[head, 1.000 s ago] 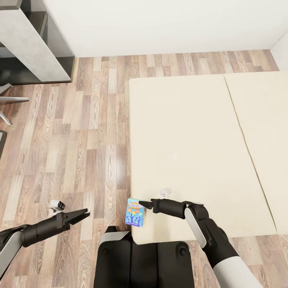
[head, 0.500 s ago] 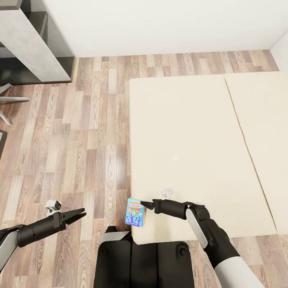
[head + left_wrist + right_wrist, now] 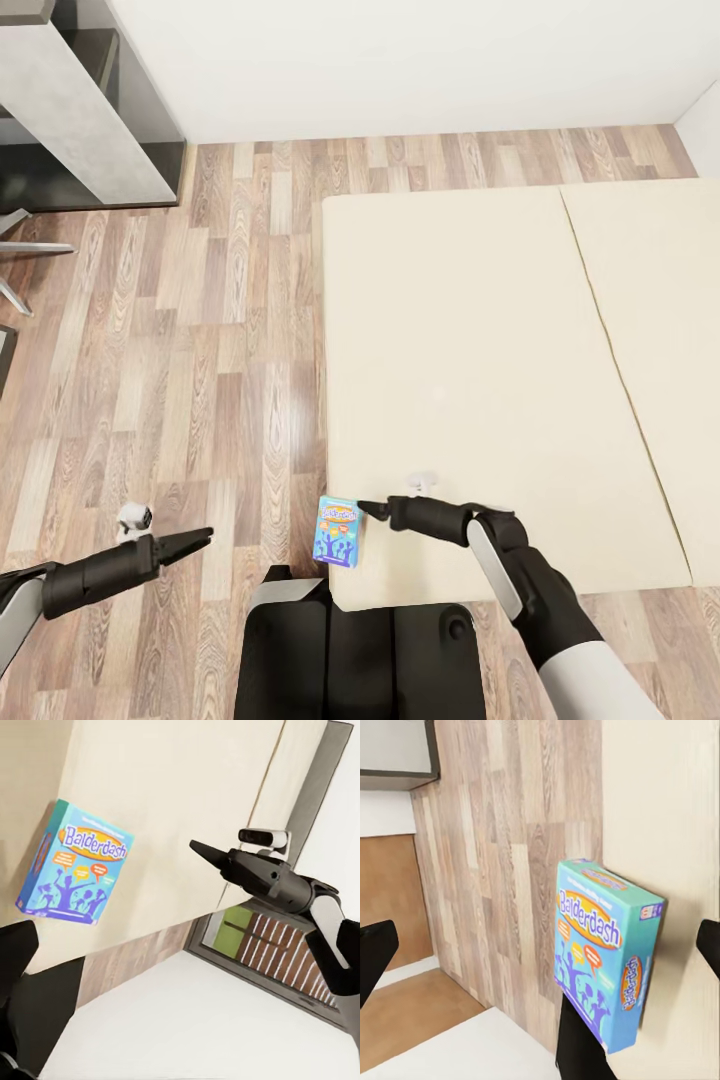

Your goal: Put all the toys in the child's room - the three board games (two on the bed and one on the table), the two jigsaw puzzles on the table, and the tennis ball on the table - inside the toy box on the table in the child's room.

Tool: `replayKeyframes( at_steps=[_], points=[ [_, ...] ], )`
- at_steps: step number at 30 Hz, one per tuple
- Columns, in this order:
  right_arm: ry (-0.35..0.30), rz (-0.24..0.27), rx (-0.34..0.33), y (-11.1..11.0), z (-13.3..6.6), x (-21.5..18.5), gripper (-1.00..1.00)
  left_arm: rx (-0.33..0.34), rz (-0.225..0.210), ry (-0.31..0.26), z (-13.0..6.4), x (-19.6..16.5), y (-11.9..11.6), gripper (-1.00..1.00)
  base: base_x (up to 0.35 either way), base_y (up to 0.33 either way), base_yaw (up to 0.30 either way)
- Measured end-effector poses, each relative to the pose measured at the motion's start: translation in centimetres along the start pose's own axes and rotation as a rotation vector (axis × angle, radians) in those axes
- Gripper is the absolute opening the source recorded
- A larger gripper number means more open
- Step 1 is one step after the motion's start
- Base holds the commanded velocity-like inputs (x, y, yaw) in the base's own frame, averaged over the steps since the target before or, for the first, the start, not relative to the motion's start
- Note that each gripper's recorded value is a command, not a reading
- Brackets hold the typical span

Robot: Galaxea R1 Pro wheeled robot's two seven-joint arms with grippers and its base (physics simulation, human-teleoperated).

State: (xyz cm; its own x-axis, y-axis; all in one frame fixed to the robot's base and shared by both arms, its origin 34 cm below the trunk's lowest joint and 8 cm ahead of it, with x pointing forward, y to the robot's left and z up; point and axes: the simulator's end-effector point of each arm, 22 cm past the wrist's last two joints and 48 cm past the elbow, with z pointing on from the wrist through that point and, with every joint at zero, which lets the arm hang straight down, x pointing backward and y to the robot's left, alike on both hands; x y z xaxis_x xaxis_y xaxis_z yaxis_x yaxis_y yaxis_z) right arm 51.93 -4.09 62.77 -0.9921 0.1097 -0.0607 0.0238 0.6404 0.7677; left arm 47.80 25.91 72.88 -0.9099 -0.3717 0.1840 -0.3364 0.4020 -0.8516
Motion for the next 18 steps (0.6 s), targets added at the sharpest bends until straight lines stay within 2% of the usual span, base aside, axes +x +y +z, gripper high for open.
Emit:
replayKeyframes(
  at_steps=[4, 8, 12, 18],
  points=[
    [-0.003, 0.006, 0.065, -1.3, -0.2, -0.4, 1.0, -0.069, 0.019, 0.003, -0.6, -0.2, 1.5, 1.0, 0.0, 0.0, 0.0],
    [0.002, 0.014, 0.15, -3.3, -0.7, -0.4, 1.0, -0.132, 0.034, -0.027, -2.0, -1.3, 2.8, 1.0, 0.0, 0.0, 0.0],
    [0.004, 0.01, 0.195, -4.6, -1.3, -0.5, 1.0, -0.185, 0.047, -0.051, -3.3, -2.3, 3.8, 1.0, 0.0, 0.0, 0.0],
    [-0.005, -0.009, 0.222, -5.5, -2.5, -1.3, 1.0, -0.262, 0.064, -0.067, -5.1, -3.1, 5.4, 1.0, 0.0, 0.0, 0.0]
  ],
)
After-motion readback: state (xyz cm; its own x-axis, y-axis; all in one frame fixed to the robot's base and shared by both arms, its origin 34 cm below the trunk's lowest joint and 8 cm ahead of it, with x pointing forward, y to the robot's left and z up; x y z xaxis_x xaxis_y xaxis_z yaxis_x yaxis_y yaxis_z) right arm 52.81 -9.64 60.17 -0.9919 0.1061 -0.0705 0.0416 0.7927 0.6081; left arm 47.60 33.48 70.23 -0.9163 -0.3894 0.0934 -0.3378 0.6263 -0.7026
